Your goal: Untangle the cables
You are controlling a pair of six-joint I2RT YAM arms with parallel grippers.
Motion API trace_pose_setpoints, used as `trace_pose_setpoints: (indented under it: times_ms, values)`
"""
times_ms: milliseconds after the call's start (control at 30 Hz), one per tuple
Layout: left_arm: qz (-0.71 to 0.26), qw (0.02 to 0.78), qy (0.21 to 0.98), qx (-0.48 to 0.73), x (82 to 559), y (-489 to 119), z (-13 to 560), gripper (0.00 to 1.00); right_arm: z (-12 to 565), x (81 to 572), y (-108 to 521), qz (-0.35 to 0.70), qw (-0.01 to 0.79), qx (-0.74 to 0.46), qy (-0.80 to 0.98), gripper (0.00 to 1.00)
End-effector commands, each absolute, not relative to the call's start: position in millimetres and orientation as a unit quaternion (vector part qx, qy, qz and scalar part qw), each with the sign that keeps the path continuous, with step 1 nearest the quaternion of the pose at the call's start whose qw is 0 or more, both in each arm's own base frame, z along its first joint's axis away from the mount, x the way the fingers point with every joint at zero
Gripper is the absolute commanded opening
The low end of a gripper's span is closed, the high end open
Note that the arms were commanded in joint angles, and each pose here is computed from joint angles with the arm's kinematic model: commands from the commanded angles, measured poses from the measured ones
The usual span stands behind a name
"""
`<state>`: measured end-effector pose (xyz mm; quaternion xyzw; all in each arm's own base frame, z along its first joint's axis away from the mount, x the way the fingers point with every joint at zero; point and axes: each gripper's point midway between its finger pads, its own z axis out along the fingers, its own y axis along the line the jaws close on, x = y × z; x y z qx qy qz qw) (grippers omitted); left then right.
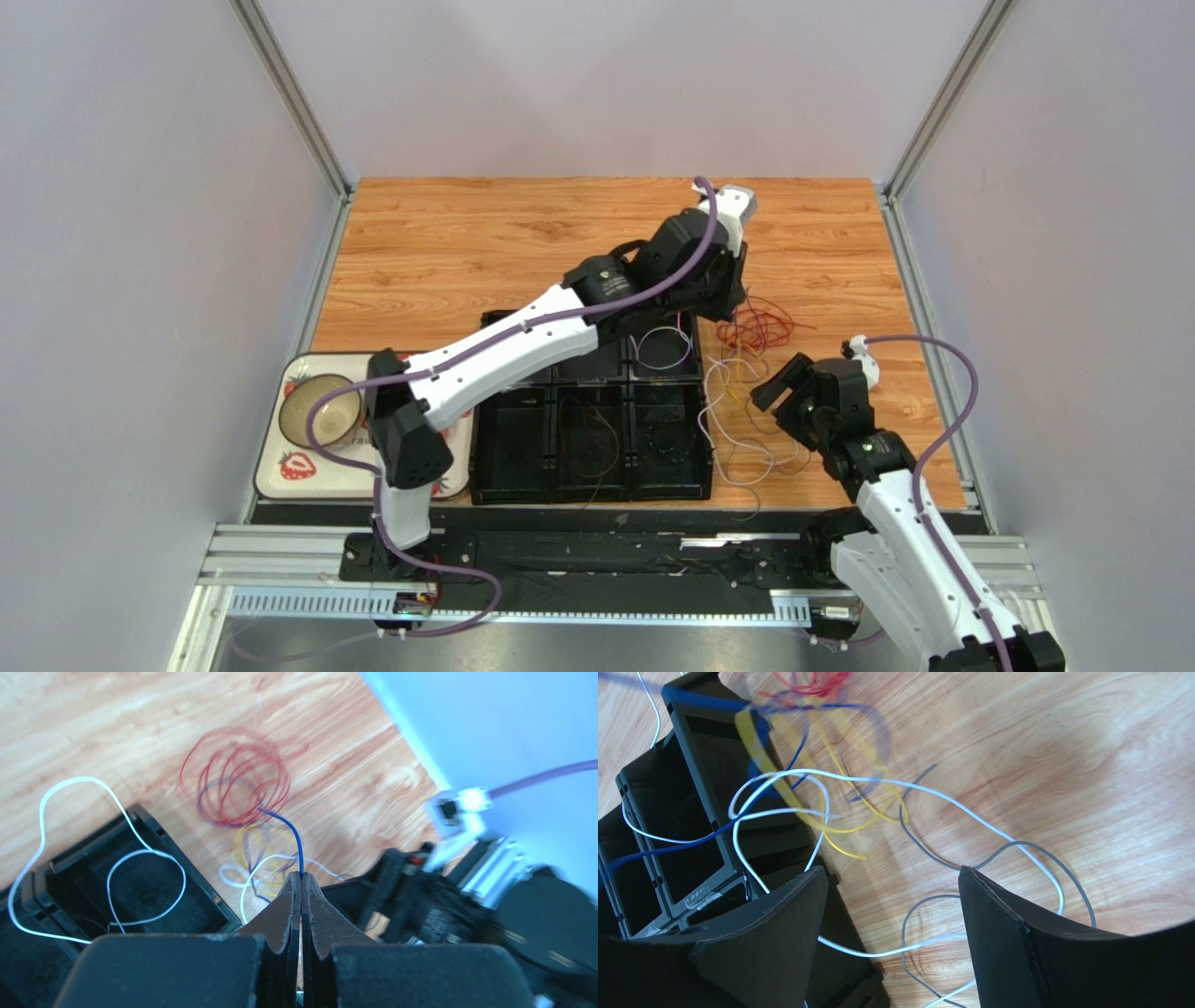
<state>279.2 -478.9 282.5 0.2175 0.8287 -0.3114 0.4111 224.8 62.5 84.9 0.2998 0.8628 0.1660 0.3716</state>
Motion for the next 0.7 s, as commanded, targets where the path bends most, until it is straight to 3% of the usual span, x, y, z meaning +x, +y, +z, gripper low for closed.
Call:
trace_pose_setpoints:
  times_ms: [0, 200, 667]
  values:
    - [-0.342, 0.44, 0.799, 0.226, 269, -465, 331, 0.0, 98, 241, 75, 0.198, 0.39, 0.279, 0.855, 0.72]
    - [-0.371, 0.457, 0.773, 0.235, 258, -456, 365, 0.0, 96, 248, 82, 0.213, 0.391, 0.273, 0.853, 0.72]
    - [-0.385, 0.439, 0.773, 0.247, 250, -460, 358, 0.0, 108, 269, 97, 0.25, 0.426, 0.246, 0.834, 0.78]
